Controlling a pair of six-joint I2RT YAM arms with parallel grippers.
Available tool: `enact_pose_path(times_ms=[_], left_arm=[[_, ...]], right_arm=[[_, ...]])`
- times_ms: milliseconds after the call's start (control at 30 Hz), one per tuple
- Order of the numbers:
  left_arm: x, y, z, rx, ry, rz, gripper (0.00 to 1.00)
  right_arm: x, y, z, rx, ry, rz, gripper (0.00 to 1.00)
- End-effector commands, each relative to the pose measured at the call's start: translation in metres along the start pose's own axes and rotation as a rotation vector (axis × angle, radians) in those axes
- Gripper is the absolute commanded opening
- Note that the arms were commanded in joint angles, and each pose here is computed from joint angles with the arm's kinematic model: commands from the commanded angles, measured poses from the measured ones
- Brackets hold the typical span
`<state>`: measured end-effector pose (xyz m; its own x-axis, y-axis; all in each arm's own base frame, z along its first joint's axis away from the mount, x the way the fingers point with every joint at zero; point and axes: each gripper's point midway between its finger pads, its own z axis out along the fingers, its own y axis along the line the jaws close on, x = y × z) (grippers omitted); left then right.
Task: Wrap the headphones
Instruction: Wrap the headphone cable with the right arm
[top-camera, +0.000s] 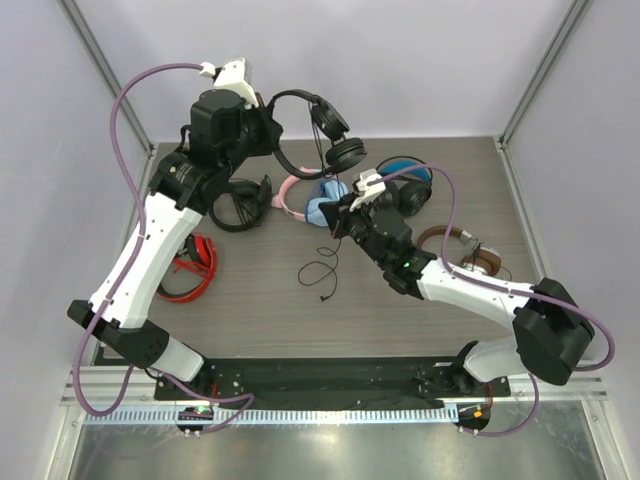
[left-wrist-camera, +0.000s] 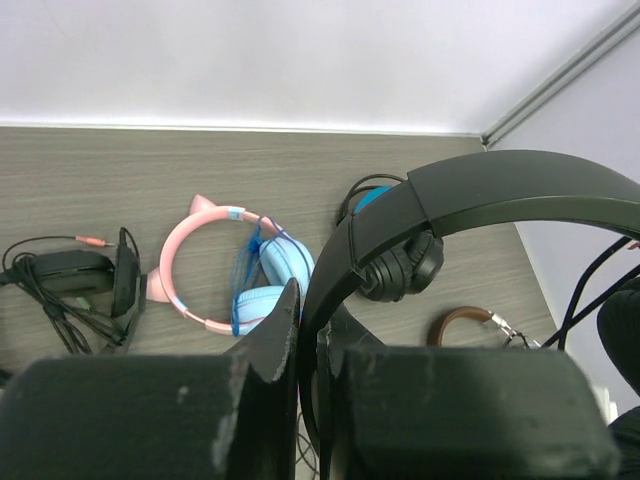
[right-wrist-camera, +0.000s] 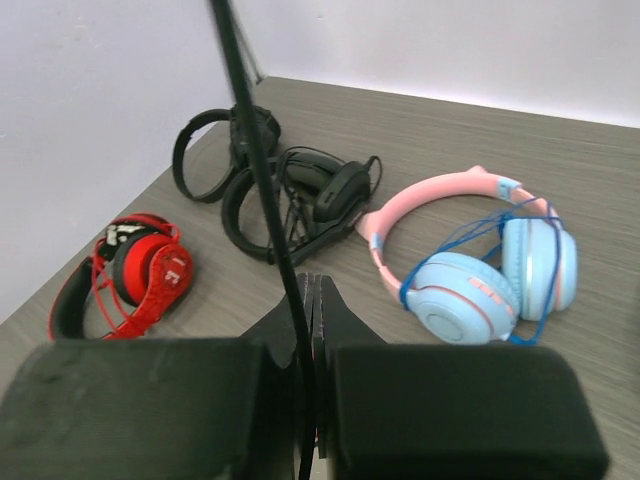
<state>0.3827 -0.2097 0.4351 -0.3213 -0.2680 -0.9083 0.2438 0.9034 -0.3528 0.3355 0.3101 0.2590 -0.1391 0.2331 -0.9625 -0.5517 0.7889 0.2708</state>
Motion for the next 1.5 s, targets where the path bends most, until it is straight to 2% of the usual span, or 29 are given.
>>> enact_pose_path(times_ms=[0,200,600,1000,1267,1400,1467], left_arm=[[-0.055,-0.006,-0.013,0.0,-0.185,-0.102,0.0],[-0.05,0.005,-0.002,-0.057,-0.182,-0.092,0.0],[-0.048,0.01,0.003,-0.079,-0.177,-0.065,0.0],[-0.049,0.009,0.002,-0.075,-0.179,-0.061,0.0],[-0.053,0.008,-0.001,-0.07,-0.19,-0.056,0.0],[-0.054,0.011,-0.001,-0.081,-0.192,-0.052,0.0],[-0.054,0.012,-0.001,-0.086,-0.193,-0.049,0.0]], right_arm=[[-0.005,0.016,-0.004,-0.028,-0.011,0.014,0.01],[0.008,0.026,-0.03,0.014,-0.001,-0.022,0.02],[-0.008,0.035,-0.07,0.064,-0.011,-0.068,0.06],[0.002,0.066,-0.064,-0.065,0.017,0.033,0.09],[0.024,0.067,-0.058,-0.058,0.056,0.021,0.15],[0.021,0.064,-0.061,-0.035,0.045,-0.012,0.12],[0.019,0.049,-0.065,0.061,0.038,-0.064,0.09]])
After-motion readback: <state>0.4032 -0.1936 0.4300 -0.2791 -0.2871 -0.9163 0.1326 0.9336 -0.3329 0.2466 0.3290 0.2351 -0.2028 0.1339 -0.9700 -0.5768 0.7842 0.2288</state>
